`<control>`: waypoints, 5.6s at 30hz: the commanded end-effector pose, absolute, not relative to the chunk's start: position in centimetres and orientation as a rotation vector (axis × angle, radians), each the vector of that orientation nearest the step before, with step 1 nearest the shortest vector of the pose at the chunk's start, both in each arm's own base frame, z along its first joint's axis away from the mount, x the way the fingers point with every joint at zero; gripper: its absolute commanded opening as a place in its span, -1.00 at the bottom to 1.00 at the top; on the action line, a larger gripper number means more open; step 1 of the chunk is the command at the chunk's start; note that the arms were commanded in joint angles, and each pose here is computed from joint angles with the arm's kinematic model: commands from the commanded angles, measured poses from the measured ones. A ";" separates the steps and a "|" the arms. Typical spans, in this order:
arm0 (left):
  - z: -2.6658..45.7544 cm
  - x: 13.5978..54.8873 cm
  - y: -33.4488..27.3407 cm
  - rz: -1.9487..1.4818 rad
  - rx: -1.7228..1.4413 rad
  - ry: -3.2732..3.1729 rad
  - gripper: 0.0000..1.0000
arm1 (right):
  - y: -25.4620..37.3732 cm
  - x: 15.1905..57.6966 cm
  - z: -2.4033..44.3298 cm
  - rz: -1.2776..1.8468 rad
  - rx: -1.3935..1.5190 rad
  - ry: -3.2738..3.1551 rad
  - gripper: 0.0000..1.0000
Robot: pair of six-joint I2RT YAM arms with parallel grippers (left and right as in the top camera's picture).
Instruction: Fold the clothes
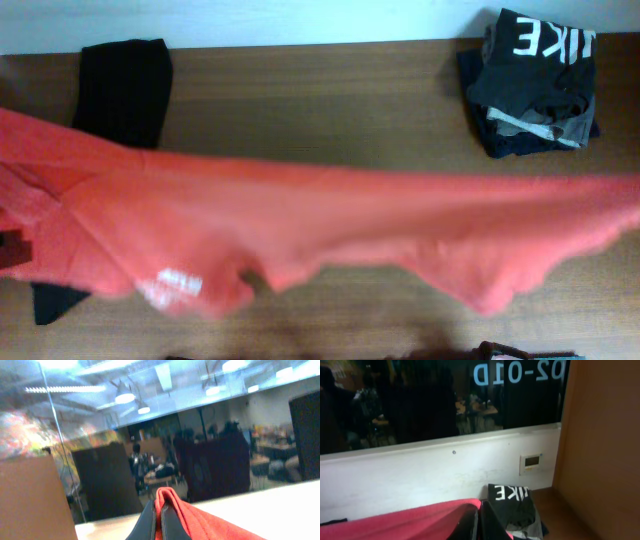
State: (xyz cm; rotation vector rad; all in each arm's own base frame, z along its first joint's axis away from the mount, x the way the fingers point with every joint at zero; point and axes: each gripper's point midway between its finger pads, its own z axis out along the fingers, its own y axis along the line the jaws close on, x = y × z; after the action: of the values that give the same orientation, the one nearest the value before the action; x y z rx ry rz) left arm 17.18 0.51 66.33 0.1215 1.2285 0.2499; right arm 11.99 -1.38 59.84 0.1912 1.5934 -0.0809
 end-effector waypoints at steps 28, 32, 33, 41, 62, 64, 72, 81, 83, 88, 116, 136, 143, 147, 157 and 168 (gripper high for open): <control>31.6 50.5 -6.0 0.374 0.503 2.233 -0.99 | -1.3 45.3 26.7 0.346 -0.017 2.553 -0.92; 27.2 54.1 -5.6 0.384 0.487 2.269 -0.99 | 0.0 50.2 22.5 0.354 -0.068 2.537 -0.92; 26.3 55.0 -5.4 0.384 0.482 2.270 -0.99 | 0.2 51.3 21.5 0.354 -0.056 2.532 -0.92; 21.7 62.8 -3.9 0.370 0.387 2.139 -0.99 | -0.1 58.0 17.4 0.333 -0.012 2.413 -0.93; 16.5 65.2 -2.8 0.425 0.355 2.157 -0.99 | -1.5 57.4 15.2 0.243 0.029 2.488 -0.92; 15.2 63.9 -2.6 0.432 0.380 2.233 -0.99 | -1.4 56.5 14.6 0.251 0.036 2.533 -0.92; 14.1 58.6 -2.1 0.436 0.466 2.454 -0.99 | -1.8 52.5 12.6 0.282 0.090 2.713 -0.92; 15.9 53.4 -2.7 0.343 0.547 2.590 -0.99 | -3.1 48.5 13.4 0.300 0.165 2.827 -0.92; 15.6 52.3 -3.3 0.288 0.573 2.627 -0.99 | -3.4 47.7 13.5 0.304 0.182 2.852 -0.92; 14.1 49.6 -4.8 0.135 0.637 2.735 -0.99 | -3.4 46.1 13.1 0.316 0.194 2.919 -0.92; 8.2 44.1 -4.8 0.012 0.696 2.966 -0.63 | -3.7 41.4 10.0 0.273 0.173 3.130 -0.19; 24.7 42.7 -5.1 -0.036 0.307 2.712 0.10 | -2.2 39.2 26.9 0.311 0.236 2.849 -0.21; 28.3 39.5 -7.6 -0.288 0.220 2.676 -0.01 | -1.6 34.5 34.9 0.292 0.319 2.627 -0.21; 27.6 37.6 -7.4 -0.290 0.215 2.757 -0.01 | -0.6 30.5 37.4 0.314 0.385 2.549 -0.20; 22.7 34.3 -7.9 -0.347 0.220 2.965 -0.03 | -0.2 21.3 30.5 0.253 0.650 2.710 -0.20; 13.9 27.0 -13.6 -0.544 0.358 3.226 0.06 | -0.4 21.5 22.0 0.215 0.655 2.874 -0.18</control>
State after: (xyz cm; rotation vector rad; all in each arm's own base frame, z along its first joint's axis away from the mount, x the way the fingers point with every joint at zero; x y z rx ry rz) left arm 29.52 -12.36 14.63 0.3604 3.1767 -0.4932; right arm 21.68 -0.14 23.08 0.6759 2.8557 0.2509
